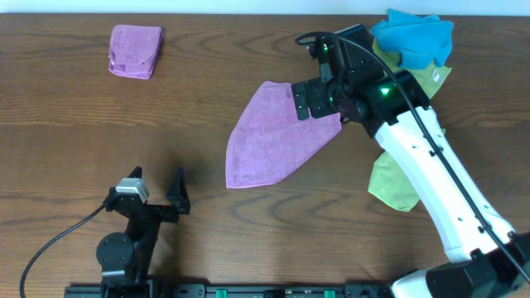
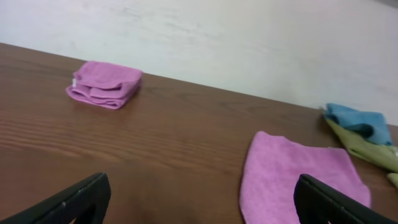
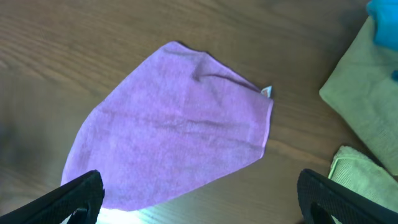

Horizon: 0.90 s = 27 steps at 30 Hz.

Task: Fold the cloth
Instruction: 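Move the right gripper back right and raise the left arm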

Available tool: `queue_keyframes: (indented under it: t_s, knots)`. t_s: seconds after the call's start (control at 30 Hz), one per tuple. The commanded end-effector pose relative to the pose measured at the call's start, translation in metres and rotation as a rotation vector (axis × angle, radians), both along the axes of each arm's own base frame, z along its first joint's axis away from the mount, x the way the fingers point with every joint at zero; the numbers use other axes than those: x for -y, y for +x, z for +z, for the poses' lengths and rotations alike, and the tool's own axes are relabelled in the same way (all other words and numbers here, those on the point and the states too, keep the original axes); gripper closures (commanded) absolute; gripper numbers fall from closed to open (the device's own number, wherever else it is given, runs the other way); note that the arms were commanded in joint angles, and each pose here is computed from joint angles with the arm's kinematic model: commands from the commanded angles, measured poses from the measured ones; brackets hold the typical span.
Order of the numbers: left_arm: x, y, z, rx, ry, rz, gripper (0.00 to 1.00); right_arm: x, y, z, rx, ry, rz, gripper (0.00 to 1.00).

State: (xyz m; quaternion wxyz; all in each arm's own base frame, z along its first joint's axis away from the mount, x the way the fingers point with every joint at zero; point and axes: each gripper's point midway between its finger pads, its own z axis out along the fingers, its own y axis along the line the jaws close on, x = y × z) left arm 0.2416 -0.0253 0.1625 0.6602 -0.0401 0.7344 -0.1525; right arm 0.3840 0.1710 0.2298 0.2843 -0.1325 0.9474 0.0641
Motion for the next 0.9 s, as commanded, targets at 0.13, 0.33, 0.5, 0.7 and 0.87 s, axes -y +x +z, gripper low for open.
queue_keyframes:
  t_s: [0.13,0.33,0.5,0.7,0.87]
  knots:
    - [0.009,0.000,-0.009,-0.009,-0.033,-0.052,0.05,-0.006,-0.006,-0.001,-0.033,0.029,0.036,0.01]
    - [0.018,-0.002,-0.009,-0.012,-0.039,-0.102,0.04,0.000,-0.012,-0.002,-0.054,0.018,0.042,0.01]
    - [0.037,-0.009,-0.006,-0.004,-0.047,-0.218,0.05,0.016,-0.019,0.000,-0.066,-0.022,0.064,0.01]
    - [0.039,-0.011,0.043,0.210,-0.010,-0.238,0.05,0.034,-0.034,0.003,-0.095,-0.068,0.093,0.01]
    - [0.037,-0.017,0.075,0.366,0.062,-0.216,0.03,0.048,-0.047,0.017,-0.081,-0.087,0.109,0.01]
